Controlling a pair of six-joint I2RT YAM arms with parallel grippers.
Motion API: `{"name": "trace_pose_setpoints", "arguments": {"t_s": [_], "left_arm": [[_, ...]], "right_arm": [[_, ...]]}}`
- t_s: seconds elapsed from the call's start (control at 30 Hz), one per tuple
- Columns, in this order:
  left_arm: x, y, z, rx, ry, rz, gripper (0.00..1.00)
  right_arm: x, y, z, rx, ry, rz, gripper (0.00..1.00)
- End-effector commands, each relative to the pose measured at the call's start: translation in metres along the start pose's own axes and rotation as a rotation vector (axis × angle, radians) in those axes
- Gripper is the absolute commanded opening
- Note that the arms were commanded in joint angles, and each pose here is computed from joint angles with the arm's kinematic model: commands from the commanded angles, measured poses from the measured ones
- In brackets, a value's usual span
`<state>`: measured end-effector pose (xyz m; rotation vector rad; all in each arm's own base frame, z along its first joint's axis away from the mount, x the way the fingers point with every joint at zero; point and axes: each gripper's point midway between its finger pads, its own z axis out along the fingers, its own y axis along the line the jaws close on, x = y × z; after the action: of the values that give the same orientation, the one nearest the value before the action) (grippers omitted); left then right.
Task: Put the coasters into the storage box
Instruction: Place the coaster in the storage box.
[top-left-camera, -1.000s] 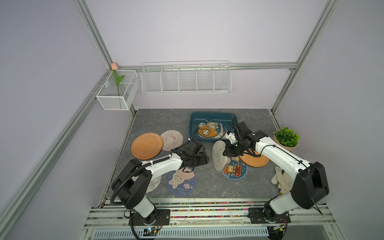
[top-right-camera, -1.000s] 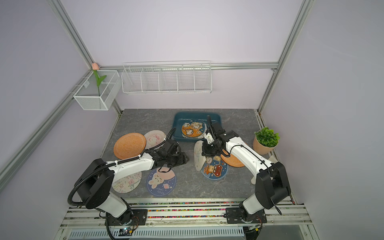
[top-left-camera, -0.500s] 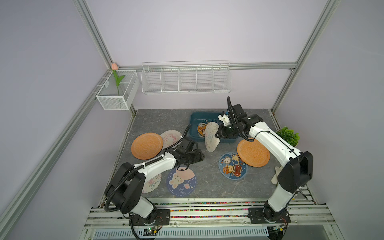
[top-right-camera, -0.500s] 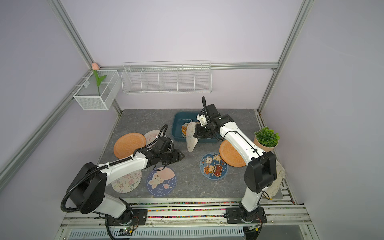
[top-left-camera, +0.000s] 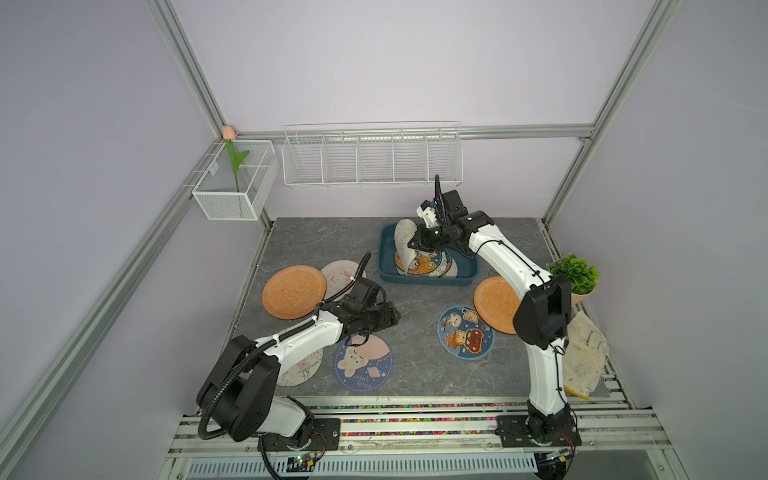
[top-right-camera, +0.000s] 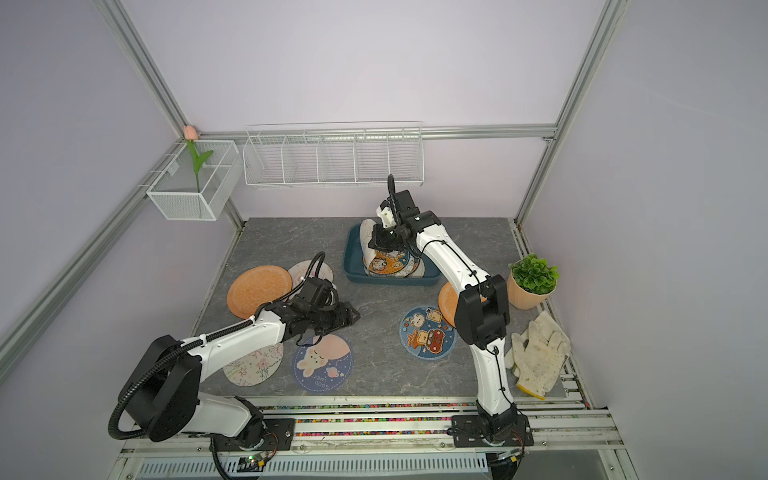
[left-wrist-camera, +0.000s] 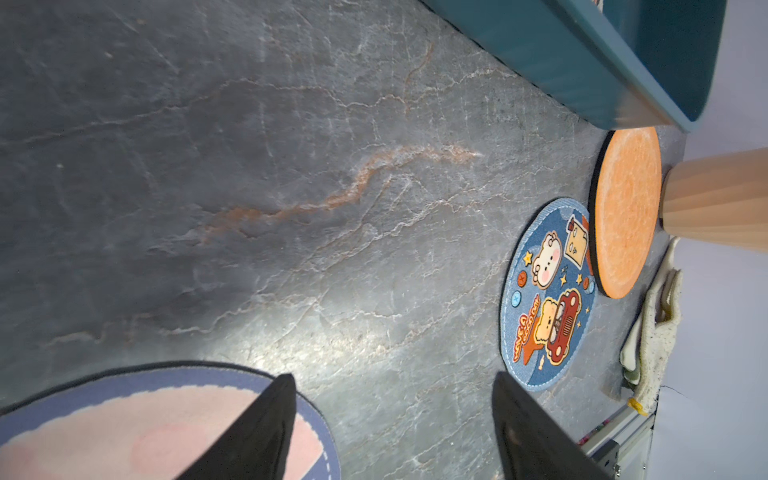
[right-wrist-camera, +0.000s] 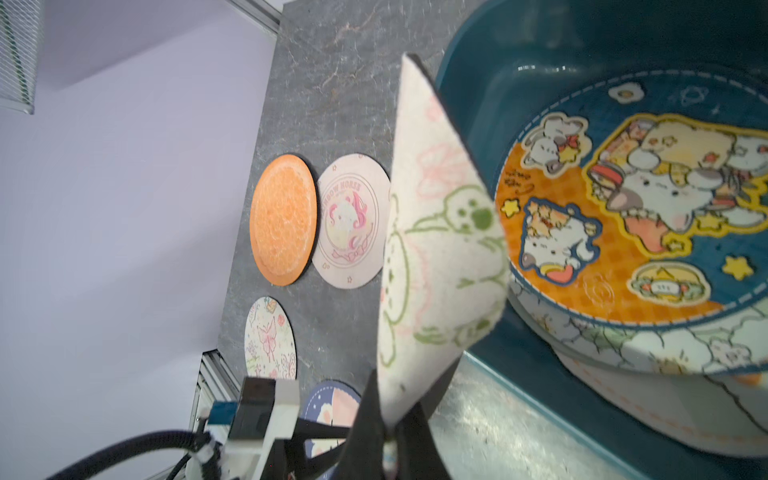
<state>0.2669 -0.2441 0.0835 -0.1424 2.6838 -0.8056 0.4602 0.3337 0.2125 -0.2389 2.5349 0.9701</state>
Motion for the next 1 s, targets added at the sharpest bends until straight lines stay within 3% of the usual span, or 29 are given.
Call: {"name": "trace_pose_setpoints", "arguments": {"t_s": [0.0,0.3,0.53,0.63,0.67,0.73,0.8,0.87,0.97], "left_arm": [[0.003,0.007,-0.006,-0.014,0.004,-0.002,0.75],[0.001,0.011,-0.013,-0.023,-0.001,-0.003,0.75],[-0.001,0.012,-0.012,-0.028,0.0,-0.004,0.76],[-0.003,0.01,-0.011,-0.026,0.001,0.0,0.76],[-0.003,0.009,-0.011,-0.024,0.001,0.002,0.77],[-0.005,0.008,-0.011,-0.024,-0.003,0.004,0.77],[-0.006,0.007,-0.011,-0.023,-0.005,0.005,0.78],[-0.007,0.006,-0.009,-0.021,-0.004,0.005,0.78],[-0.008,0.006,-0.007,-0.02,-0.001,0.005,0.78]], "right_arm": [[-0.016,0.001,0.016,-0.028,-0.035,0.002,0.07],[-0.01,-0.067,0.052,0.118,0.025,0.021,0.07],[0.002,-0.12,0.047,0.274,0.074,0.034,0.07],[0.005,-0.134,0.041,0.332,0.089,0.03,0.12],[0.006,-0.139,0.04,0.353,0.097,0.025,0.16],[0.007,-0.145,0.035,0.391,0.105,0.014,0.46],[0.008,-0.145,0.032,0.409,0.108,-0.002,0.66],[0.008,-0.145,0.03,0.413,0.108,-0.009,0.77],[0.007,-0.141,0.026,0.406,0.103,-0.016,0.84]]}}
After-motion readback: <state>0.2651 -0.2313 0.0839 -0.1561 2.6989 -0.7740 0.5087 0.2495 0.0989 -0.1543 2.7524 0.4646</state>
